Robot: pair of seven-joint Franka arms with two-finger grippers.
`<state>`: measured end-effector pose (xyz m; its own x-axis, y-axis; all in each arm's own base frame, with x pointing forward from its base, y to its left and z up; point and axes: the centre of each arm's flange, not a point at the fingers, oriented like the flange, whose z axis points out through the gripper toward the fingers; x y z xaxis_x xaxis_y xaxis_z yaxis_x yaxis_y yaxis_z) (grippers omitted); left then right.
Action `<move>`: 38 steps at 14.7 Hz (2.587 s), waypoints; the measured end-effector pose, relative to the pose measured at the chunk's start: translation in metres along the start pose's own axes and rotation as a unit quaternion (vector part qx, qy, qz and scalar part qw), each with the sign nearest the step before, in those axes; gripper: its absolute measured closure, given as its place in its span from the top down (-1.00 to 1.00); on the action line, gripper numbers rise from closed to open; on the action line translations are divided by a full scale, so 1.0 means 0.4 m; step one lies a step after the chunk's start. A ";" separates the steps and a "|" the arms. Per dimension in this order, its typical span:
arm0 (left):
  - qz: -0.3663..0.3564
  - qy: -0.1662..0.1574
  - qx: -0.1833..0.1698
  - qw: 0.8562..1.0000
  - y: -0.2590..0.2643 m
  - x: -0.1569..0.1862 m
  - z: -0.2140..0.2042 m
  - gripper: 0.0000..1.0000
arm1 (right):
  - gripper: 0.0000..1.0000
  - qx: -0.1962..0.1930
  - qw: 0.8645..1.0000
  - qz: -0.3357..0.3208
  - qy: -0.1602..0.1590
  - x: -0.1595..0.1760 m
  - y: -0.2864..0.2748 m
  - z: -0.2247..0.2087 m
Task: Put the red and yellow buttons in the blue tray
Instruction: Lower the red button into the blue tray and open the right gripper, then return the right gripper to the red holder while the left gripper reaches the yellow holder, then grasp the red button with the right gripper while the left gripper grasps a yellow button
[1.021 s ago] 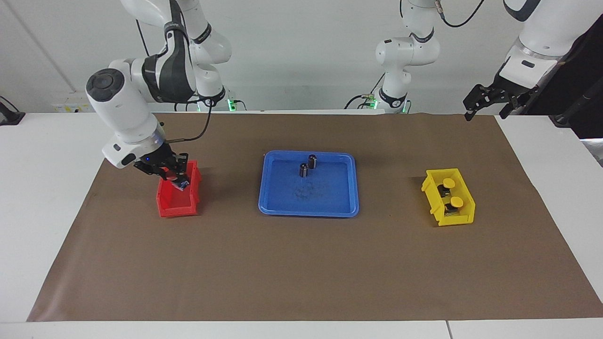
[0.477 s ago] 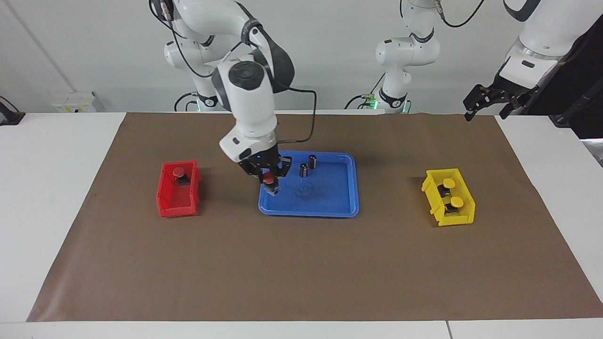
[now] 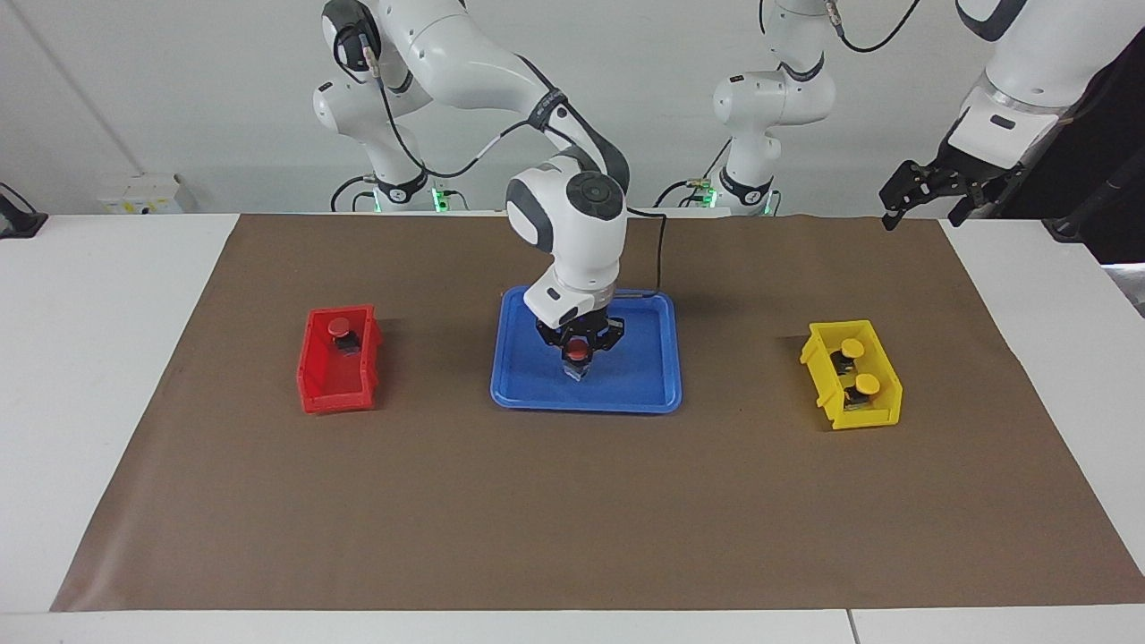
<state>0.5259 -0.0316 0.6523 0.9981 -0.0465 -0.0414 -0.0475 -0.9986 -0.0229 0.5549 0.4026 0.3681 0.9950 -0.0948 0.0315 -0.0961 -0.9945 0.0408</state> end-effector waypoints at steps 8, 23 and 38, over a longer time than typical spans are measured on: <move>0.000 0.000 0.000 1.000 0.000 0.000 0.000 1.00 | 0.44 0.001 1.000 0.000 0.004 -0.006 0.009 0.013; -0.033 0.051 0.000 0.998 -0.094 0.024 0.201 0.96 | 0.57 0.018 0.993 -0.121 0.003 -0.051 1.016 -0.124; -0.026 0.073 -0.006 0.997 -0.086 0.247 0.669 0.59 | 0.30 0.018 0.994 -0.111 0.004 -0.079 1.093 0.055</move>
<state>0.6153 0.0049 0.3815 0.9944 0.0037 0.1058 0.0048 -0.9999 -0.0100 0.4821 -0.0301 0.3628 0.9913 0.1274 0.0344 0.1271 -0.9918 0.0120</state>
